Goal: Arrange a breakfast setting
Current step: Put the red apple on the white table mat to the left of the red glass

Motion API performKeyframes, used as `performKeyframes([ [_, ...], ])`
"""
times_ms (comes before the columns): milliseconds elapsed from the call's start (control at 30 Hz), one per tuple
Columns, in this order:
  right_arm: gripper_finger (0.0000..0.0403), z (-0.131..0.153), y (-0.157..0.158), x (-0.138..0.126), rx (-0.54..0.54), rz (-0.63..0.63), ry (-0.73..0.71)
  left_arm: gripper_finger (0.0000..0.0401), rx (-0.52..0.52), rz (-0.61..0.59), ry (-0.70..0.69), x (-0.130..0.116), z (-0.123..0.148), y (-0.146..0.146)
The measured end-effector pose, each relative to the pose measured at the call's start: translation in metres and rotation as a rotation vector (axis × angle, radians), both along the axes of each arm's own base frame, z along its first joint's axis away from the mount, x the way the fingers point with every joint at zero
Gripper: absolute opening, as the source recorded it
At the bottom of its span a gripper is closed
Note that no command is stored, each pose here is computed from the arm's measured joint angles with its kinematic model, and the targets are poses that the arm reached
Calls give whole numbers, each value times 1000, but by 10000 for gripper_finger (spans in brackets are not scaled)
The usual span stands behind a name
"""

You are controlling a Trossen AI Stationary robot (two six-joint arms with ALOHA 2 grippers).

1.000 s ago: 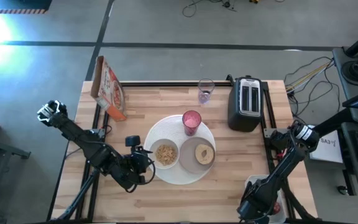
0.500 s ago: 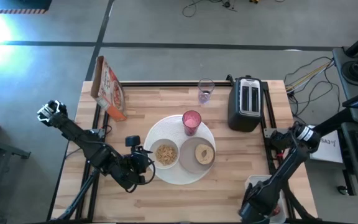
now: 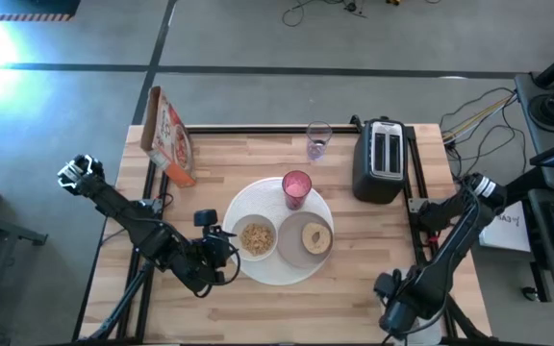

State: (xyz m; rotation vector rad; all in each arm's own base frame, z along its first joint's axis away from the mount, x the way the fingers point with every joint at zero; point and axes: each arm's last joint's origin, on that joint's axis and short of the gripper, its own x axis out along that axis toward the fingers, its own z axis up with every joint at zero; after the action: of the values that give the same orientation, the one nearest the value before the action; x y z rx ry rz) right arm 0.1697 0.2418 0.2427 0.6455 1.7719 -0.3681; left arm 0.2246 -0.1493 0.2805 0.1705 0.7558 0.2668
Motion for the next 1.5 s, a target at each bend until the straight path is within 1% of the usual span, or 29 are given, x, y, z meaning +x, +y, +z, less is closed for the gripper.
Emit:
performKeyframes([
  [167, 48, 4, -4, -3, -25, -114, 36, 155, 0, 0, 0, 0, 0, 0],
  [233, 52, 2, -4, -3, -40, -161, 54, 155, 0, 0, -1, 0, 0, 0],
  [300, 64, 1, -3, -3, -36, -180, 60, 155, 0, 0, -1, 0, 0, 0],
  [400, 89, -1, 0, 0, -16, -163, 46, 155, 0, 0, -1, 0, 0, 0],
  [667, 166, -16, 6, 4, -29, -64, 55, 155, 0, 0, 0, 0, 0, 0],
  [833, 206, -25, 10, 6, -44, -59, 87, 155, 1, 0, 1, 0, 0, 0],
  [967, 230, -30, 13, 6, -31, -53, 119, 155, 2, 0, 3, 0, 0, 0],
  [1133, 247, -32, 17, 4, -10, -28, 138, 155, 2, 0, 3, 0, 0, 0],
  [1300, 249, -33, 20, 6, 32, -16, 138, 155, 2, 0, 3, 0, 0, 0],
  [1400, 249, -33, 23, 7, 66, 17, 113, 155, 2, 0, 3, 0, 0, 0],
  [1500, 249, -35, 23, 8, 66, 29, 112, 155, 2, 0, 3, 0, 0, 0],
])
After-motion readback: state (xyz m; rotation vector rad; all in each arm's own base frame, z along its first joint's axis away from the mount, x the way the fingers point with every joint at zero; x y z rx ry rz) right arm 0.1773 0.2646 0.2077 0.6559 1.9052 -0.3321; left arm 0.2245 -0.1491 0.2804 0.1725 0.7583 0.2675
